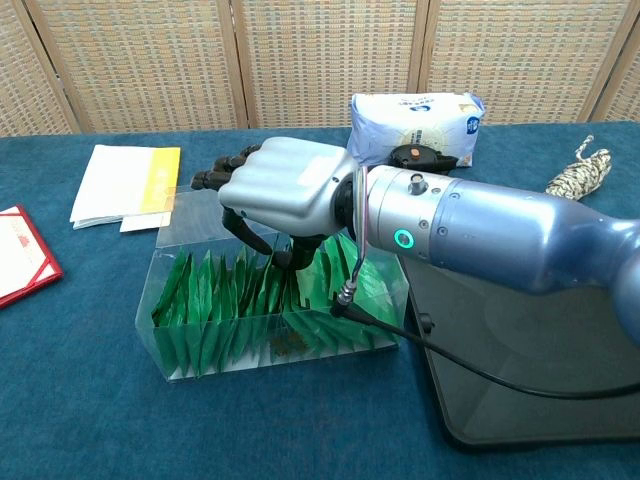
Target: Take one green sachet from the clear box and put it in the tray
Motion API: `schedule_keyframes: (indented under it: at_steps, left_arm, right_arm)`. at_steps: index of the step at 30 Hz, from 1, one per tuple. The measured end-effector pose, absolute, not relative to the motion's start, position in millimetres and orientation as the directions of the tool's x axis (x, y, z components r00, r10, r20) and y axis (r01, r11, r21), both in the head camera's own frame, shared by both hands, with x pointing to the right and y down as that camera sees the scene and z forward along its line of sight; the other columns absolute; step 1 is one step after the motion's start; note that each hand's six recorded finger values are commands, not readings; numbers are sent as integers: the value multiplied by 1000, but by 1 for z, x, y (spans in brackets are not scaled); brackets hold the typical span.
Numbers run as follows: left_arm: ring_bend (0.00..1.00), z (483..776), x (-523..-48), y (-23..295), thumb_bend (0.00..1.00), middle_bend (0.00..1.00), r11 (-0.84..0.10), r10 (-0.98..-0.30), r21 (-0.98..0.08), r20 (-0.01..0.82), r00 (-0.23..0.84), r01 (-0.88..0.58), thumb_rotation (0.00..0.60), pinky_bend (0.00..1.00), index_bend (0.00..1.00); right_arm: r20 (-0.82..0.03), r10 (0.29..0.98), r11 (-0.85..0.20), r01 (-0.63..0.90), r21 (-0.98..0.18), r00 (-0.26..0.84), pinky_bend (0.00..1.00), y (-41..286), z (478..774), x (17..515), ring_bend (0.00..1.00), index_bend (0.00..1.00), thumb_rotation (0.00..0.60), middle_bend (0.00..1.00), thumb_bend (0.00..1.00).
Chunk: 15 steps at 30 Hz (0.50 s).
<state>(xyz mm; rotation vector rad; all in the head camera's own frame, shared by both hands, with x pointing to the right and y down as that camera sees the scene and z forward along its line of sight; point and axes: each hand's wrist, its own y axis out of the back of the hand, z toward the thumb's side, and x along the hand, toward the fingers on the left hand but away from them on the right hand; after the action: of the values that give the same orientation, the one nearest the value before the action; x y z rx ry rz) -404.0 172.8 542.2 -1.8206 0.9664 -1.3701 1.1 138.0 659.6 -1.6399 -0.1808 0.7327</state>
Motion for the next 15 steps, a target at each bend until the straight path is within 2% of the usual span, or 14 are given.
schedule_keyframes:
  at_steps: [15]
  left_arm:
    - [0, 543, -404, 172, 59, 0, -516, -854, -840, 488, 180, -171, 600, 0, 0]
  right_arm:
    - [-342, 528, -197, -279, -940, 778, 187, 132, 657, 5, 0, 627, 600, 104, 545]
